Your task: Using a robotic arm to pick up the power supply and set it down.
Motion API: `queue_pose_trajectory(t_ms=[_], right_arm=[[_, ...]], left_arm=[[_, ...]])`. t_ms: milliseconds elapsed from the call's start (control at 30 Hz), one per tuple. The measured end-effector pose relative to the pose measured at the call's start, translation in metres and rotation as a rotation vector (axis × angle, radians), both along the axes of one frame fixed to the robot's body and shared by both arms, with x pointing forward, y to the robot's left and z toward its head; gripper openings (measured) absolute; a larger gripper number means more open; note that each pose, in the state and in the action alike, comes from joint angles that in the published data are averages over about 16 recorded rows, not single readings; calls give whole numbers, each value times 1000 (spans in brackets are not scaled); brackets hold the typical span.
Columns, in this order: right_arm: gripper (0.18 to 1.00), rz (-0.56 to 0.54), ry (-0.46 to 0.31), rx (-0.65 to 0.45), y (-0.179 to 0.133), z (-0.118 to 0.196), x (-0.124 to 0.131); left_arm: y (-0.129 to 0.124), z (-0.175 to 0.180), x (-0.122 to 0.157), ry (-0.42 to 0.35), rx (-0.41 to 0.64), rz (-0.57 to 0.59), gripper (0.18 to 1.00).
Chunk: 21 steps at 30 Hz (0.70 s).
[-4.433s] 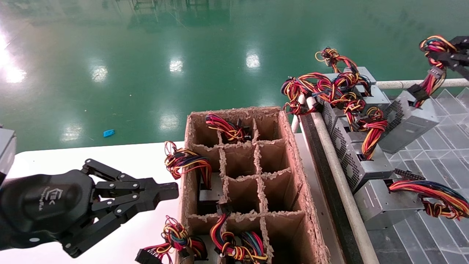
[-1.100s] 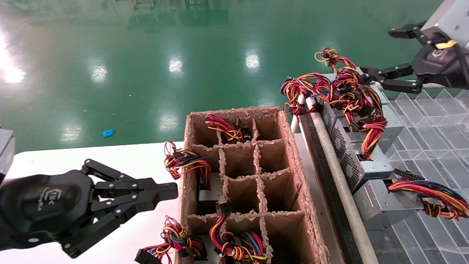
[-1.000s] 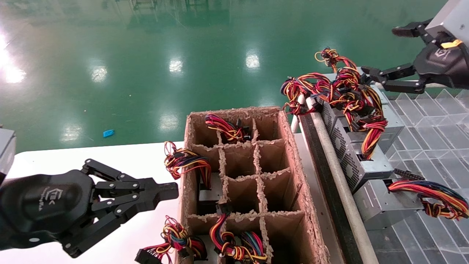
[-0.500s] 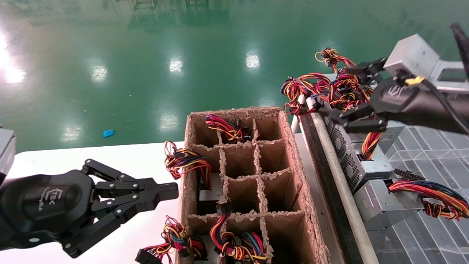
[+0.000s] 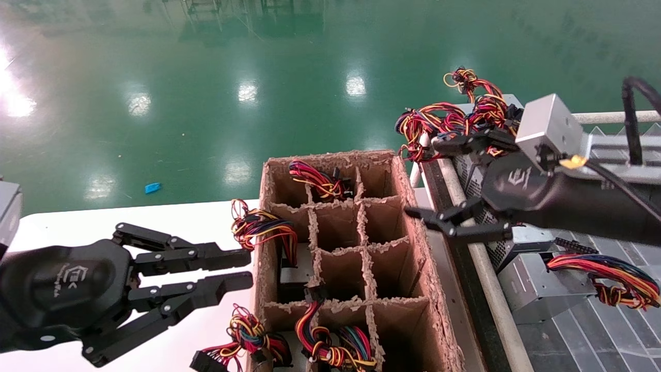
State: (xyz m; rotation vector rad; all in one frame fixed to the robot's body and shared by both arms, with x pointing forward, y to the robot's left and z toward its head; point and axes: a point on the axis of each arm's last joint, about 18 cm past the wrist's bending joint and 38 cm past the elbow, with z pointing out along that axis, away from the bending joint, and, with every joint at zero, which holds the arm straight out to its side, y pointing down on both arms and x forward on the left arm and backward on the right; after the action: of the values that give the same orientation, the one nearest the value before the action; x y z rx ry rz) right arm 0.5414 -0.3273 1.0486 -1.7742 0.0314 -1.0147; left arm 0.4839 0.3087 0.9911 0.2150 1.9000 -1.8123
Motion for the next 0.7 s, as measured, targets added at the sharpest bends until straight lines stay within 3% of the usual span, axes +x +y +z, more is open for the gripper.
queue_pose_trajectory(t_ms=[400,700], right_arm=[[1000,204,73,56,18,-25,-23],[1000,356,105,105,25,-43,-46]], left_arm=[[0,0,0,0,0,0,445],[0,0,0,0,0,0,658]])
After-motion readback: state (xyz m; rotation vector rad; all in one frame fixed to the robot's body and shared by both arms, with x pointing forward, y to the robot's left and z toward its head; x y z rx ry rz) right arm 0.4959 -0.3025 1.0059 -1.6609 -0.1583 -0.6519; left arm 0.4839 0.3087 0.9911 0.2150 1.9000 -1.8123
